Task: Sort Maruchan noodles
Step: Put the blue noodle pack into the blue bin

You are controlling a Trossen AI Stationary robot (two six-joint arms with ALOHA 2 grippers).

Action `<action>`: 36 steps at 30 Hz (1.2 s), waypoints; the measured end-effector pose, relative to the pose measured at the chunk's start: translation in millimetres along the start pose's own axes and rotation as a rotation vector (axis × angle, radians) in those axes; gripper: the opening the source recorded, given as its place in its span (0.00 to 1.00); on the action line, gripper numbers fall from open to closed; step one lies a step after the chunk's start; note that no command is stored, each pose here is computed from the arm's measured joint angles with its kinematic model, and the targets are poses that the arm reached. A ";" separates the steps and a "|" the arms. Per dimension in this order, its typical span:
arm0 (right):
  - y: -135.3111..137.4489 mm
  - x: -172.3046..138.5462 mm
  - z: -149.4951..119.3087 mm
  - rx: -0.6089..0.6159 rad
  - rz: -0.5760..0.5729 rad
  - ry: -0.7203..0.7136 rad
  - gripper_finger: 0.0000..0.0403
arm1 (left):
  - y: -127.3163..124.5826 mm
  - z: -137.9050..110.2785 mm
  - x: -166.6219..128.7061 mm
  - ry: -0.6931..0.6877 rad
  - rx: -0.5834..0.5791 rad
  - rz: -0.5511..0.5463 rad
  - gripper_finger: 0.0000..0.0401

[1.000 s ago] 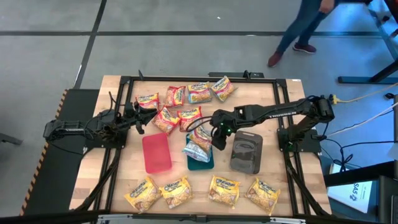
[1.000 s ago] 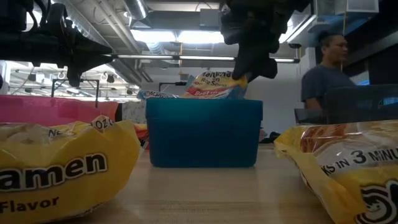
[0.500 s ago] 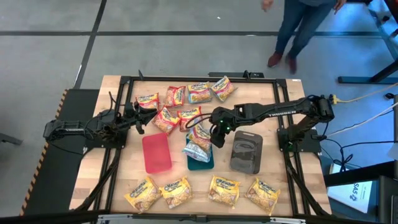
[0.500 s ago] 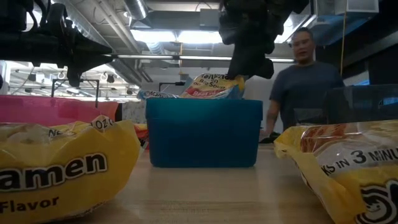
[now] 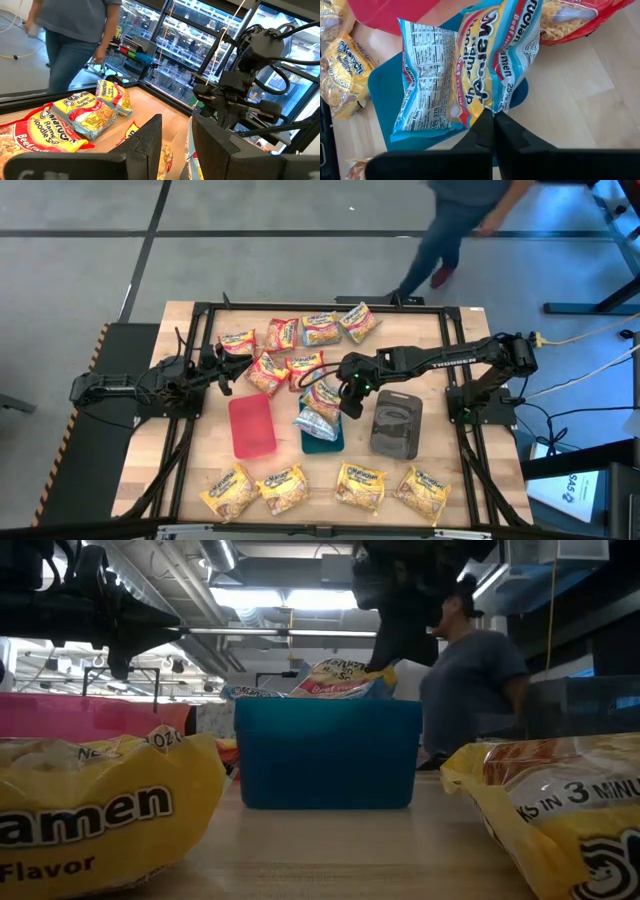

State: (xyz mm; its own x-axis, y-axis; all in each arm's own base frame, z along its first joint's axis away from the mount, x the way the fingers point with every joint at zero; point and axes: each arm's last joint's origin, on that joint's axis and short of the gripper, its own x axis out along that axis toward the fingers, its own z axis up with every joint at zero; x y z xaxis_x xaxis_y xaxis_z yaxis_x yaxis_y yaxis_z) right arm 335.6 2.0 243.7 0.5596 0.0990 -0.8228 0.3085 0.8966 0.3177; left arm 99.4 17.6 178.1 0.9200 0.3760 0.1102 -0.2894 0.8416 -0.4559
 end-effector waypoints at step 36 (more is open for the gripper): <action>-18.4 -2.7 20.2 -0.070 0.045 -0.110 0.54 | 0.0 -0.1 0.0 0.000 0.000 0.000 0.26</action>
State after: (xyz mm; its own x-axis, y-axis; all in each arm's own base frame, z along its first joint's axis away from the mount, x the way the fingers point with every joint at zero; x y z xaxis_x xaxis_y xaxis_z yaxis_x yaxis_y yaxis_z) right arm 344.0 -23.4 249.6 0.6541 0.0951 -0.7504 0.2293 0.9205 0.3165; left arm 99.4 17.6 178.0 0.9200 0.3761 0.1100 -0.2895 0.8416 -0.4560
